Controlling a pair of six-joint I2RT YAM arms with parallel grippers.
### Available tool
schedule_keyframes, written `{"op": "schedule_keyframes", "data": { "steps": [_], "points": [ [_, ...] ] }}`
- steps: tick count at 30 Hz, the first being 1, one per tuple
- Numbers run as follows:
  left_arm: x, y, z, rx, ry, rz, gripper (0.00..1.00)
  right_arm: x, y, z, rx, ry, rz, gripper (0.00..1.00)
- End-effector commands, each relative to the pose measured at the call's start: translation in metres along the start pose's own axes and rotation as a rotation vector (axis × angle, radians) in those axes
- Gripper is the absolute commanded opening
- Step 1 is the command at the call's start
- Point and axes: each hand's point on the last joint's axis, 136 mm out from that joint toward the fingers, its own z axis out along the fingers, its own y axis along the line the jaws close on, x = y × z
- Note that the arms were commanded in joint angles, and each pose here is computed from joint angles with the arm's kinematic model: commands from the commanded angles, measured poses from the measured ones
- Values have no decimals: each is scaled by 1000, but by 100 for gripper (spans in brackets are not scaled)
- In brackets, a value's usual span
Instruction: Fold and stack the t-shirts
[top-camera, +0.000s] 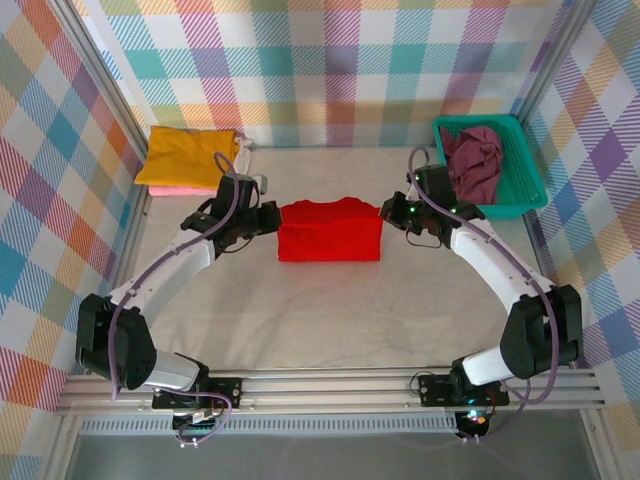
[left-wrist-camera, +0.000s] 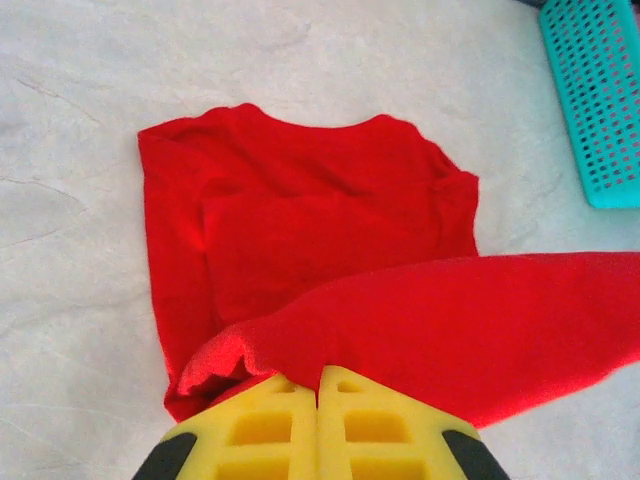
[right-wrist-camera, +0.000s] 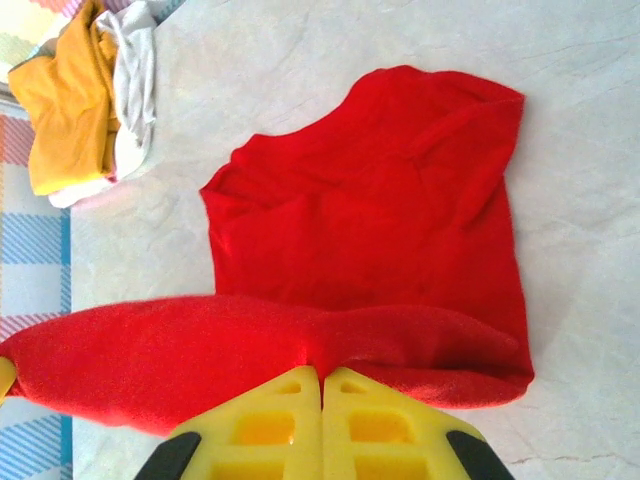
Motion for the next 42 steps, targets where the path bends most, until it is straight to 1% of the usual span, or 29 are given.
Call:
{"op": "schedule_keyframes", "data": {
  "steps": [1,6,13,19,23,28,33,37,42],
  "points": [
    [-12,7,12,-5,-11,24,0,-18,-2,7,-3,-34,-25,0],
    [-20,18,34,-34,-4,29,0,-23,-3,26,1,-6,-29,0],
    [-34,33,69,-85,20,39,0,-41,-11,47,53,-31,-46,0],
    [-44,34,90,-79,46,48,0,-50,-14,67,65,-18,-51,0],
    [-50,33,98,-79,38,48,0,-56,-15,77,65,-14,-45,0],
    [-57,39,103,-109,35,52,0,-64,-17,87,66,-13,-29,0],
    [-62,38,102,-112,28,56,0,-69,-14,85,58,-18,-27,0],
    [-59,43,108,-129,56,55,0,-72,-13,84,60,-23,-32,0],
    [-67,41,107,-129,39,52,0,-77,-12,83,63,-26,-32,0]
  ]
}}
